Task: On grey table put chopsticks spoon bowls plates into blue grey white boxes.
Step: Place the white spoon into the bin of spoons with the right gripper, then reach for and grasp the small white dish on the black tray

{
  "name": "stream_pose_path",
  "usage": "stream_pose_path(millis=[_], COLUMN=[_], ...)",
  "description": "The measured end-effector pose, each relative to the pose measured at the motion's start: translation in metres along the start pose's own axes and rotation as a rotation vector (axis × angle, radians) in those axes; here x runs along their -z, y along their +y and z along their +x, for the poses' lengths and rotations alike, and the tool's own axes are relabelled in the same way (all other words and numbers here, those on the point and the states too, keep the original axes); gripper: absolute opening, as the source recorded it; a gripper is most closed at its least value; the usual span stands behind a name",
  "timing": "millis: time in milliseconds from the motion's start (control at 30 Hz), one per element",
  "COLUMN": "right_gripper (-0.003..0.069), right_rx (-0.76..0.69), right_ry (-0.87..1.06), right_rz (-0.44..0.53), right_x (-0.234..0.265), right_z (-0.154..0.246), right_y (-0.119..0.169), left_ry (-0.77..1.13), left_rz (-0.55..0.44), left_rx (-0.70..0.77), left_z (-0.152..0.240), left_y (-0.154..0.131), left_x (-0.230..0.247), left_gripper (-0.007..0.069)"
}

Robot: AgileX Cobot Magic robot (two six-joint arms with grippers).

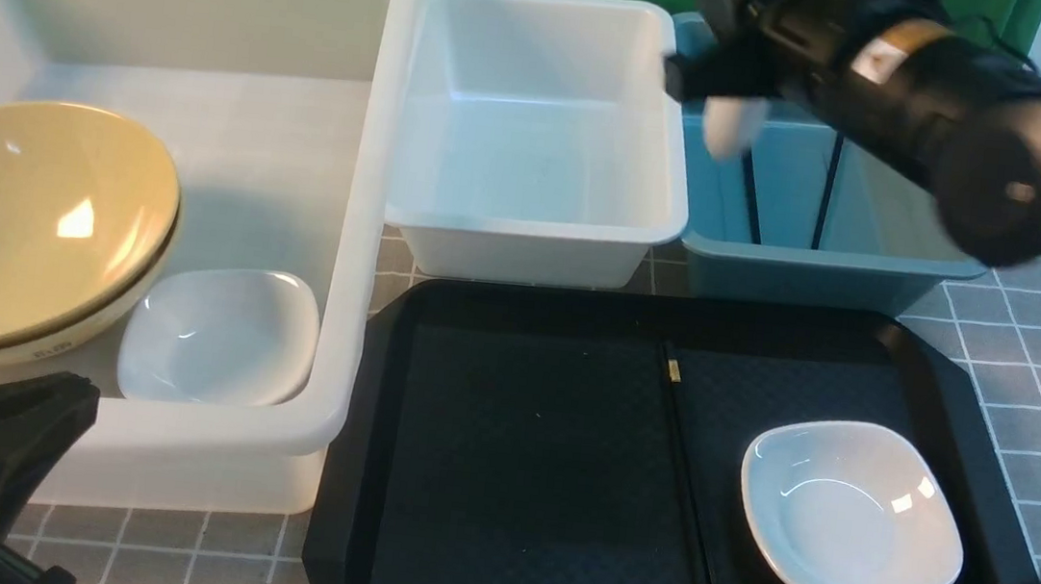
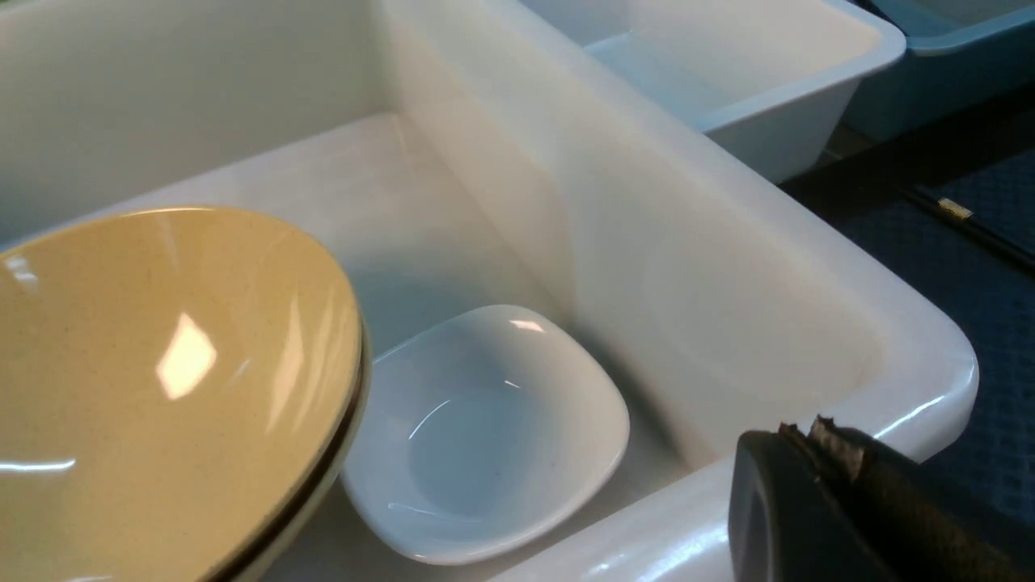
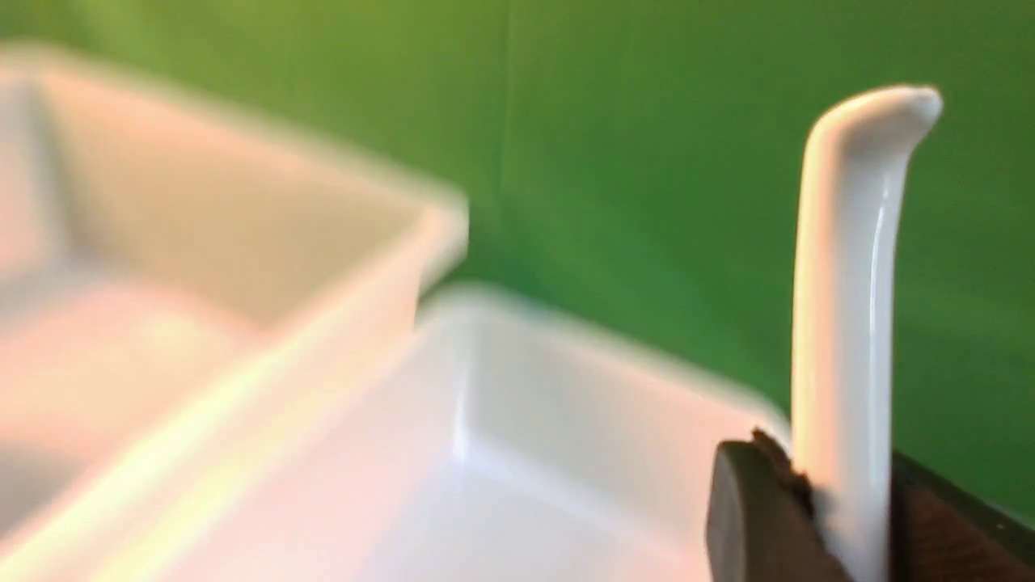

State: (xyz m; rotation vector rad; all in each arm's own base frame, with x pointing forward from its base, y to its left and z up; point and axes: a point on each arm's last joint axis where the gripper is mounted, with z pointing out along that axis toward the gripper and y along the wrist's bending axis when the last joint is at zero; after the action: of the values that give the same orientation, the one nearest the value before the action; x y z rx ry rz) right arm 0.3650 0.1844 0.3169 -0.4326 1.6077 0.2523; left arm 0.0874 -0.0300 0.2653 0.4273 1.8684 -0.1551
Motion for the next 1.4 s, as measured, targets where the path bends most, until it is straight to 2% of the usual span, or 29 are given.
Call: stream_pose_path(millis=[67,200,233,333,433,533,567,600,667,733,767,800,833,900,1000,1100,1200,1267,1400], right_gripper=[0.0154,0.0154,0.0154,0.0157,0.0209,0.032,0.0326,0.0367,0.0403,0.0409,0.0412,0.0412,0.0412,0.0409,0.0406,0.0405,0.0405,0.0405,0.0405], right_rx=[0.0,0.002,0.002,0.003,0.011,0.034,0.034,0.043,0.09,0.118,0.163,0.167,0.196,0.18,0.097,-0.017,-0.106,-0.14,-0.178], right_ry=[-0.033,-0.024,-0.014,0.077,0.227,0.35,0.357,0.413,0.553,0.6,0.653,0.679,0.726,0.795,0.887,0.968,1.086,1.176,1.205], right_rz=[0.0,-0.009,-0.037,-0.037,-0.08,-0.123,-0.124,-0.143,-0.188,-0.197,-0.189,-0.196,-0.172,-0.118,-0.014,0.09,0.145,0.148,0.143], right_x=[-0.036,-0.077,-0.087,-0.107,-0.116,-0.113,-0.112,-0.106,-0.085,-0.073,-0.049,-0.048,-0.025,0.005,0.045,0.077,0.101,0.112,0.121], right_z=[0.008,0.03,0.038,0.058,0.072,0.069,0.068,0.059,0.036,0.023,-0.002,-0.001,-0.022,-0.041,-0.046,-0.022,0.023,0.062,0.101], right_y=[0.007,0.016,0.018,0.022,0.027,0.027,0.026,0.024,0.018,0.014,0.004,0.004,-0.007,-0.026,-0.058,-0.082,-0.091,-0.088,-0.081], left_ry=[0.0,0.0,0.0,0.0,0.0,0.0,0.0,-0.002,-0.004,-0.004,-0.004,-0.004,-0.004,-0.004,-0.003,-0.004,-0.008,-0.013,-0.02], left_rz=[0.0,0.0,0.0,0.0,0.0,0.001,0.001,0.004,0.007,0.007,0.007,0.007,0.007,0.006,0.006,0.006,0.006,0.005,0.004], left_rx=[0.0,0.0,0.0,0.0,0.0,0.002,0.002,0.012,0.03,0.033,0.036,0.036,0.037,0.036,0.036,0.038,0.046,0.053,0.06], left_z=[0.0,0.0,0.0,0.0,0.0,0.0,0.0,0.0,0.0,0.0,0.0,0.0,0.0,0.0,0.0,0.0,-0.001,-0.001,-0.002], left_y=[0.0,0.0,0.0,0.0,0.0,0.0,0.0,0.0,-0.001,-0.001,-0.001,-0.001,-0.001,-0.001,-0.001,-0.001,-0.001,0.0,0.0], left_x=[0.0,0.0,0.0,0.0,0.0,0.0,0.0,0.0,0.0,0.0,0.0,0.0,0.0,0.0,0.0,0.0,0.0,0.0,0.0], left_gripper=[-0.0011,-0.0011,-0.0011,-0.0011,-0.0011,-0.0011,-0.0011,-0.0011,-0.0011,-0.0011,-0.0011,-0.0011,-0.0011,-0.0011,-0.0011,-0.0011,-0.0011,-0.0011,-0.0011])
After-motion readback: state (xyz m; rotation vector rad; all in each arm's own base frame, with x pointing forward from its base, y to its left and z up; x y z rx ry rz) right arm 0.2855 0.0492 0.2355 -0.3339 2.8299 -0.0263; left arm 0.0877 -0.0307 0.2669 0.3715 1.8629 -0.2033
